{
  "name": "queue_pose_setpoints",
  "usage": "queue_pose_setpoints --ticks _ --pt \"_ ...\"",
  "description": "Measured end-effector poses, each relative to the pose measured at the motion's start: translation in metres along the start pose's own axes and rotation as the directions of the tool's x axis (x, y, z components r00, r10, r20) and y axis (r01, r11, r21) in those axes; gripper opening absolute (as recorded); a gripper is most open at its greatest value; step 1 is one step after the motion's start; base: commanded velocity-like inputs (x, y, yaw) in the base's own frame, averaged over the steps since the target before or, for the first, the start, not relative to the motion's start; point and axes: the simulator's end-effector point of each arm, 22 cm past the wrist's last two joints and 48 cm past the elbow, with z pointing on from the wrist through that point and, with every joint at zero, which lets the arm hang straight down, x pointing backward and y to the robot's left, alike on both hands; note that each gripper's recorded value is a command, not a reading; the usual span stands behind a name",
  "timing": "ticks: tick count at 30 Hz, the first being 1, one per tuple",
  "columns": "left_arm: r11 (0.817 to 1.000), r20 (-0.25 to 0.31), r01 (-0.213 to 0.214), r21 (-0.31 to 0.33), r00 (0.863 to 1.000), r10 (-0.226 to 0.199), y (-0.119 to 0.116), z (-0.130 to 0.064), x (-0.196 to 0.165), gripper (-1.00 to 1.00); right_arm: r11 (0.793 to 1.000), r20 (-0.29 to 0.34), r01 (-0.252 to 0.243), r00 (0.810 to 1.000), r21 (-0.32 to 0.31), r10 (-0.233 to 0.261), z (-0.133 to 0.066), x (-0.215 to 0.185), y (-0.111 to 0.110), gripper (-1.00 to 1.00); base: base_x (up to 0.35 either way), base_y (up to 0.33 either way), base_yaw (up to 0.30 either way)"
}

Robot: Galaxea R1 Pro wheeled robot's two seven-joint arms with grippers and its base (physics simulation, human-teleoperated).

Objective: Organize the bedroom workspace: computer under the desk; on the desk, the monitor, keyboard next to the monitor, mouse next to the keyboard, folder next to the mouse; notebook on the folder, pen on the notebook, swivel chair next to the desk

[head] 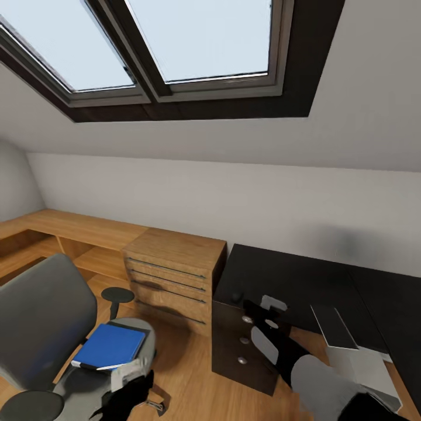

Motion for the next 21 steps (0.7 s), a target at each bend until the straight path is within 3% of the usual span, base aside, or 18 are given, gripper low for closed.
queue_pose_setpoints --ticks 3,7,9,12,14,19,21 --pt "0.999 -0.063 -0.022 -0.023 0.998 0.02 -0.027 0.034 -0.032 1.0 0.997 -0.063 0.055 0.997 0.062 -0.052 0.009 -0.051 0.01 1.0 0.0 0.0 0.0" --pt "0.999 -0.117 -0.011 -0.039 0.993 0.006 -0.05 0.059 -0.053 1.0 0.989 -0.18 0.114 0.979 0.091 -0.096 0.008 -0.057 0.01 1.0 0.0 0.0 0.0" --pt "0.999 -0.126 -0.002 -0.033 0.992 -0.003 -0.058 0.063 -0.059 1.0 0.988 -0.189 0.114 0.977 0.102 -0.093 0.008 -0.059 0.008 1.0 0.0 0.0 0.0" --pt "1.0 -0.07 0.023 0.0 0.997 -0.023 -0.074 0.057 -0.093 1.0 0.99 -0.095 0.054 0.995 0.129 -0.042 0.012 -0.078 0.004 1.0 0.0 0.0 0.0" --pt "0.998 0.007 0.049 0.028 0.999 -0.049 -0.076 0.036 -0.115 1.0 0.992 -0.051 0.028 0.998 0.123 -0.022 0.011 -0.084 0.011 1.0 0.0 0.0 0.0" --pt "0.995 0.089 0.077 0.065 0.993 -0.082 -0.067 -0.006 -0.122 1.0 0.992 -0.039 0.019 0.999 0.123 -0.015 0.01 -0.085 0.013 1.0 0.0 0.0 0.0" --pt "0.995 0.093 0.079 0.068 0.992 -0.085 -0.066 -0.01 -0.122 1.0 0.992 -0.039 0.019 0.999 0.125 -0.014 0.01 -0.085 0.013 1.0 0.0 0.0 0.003"
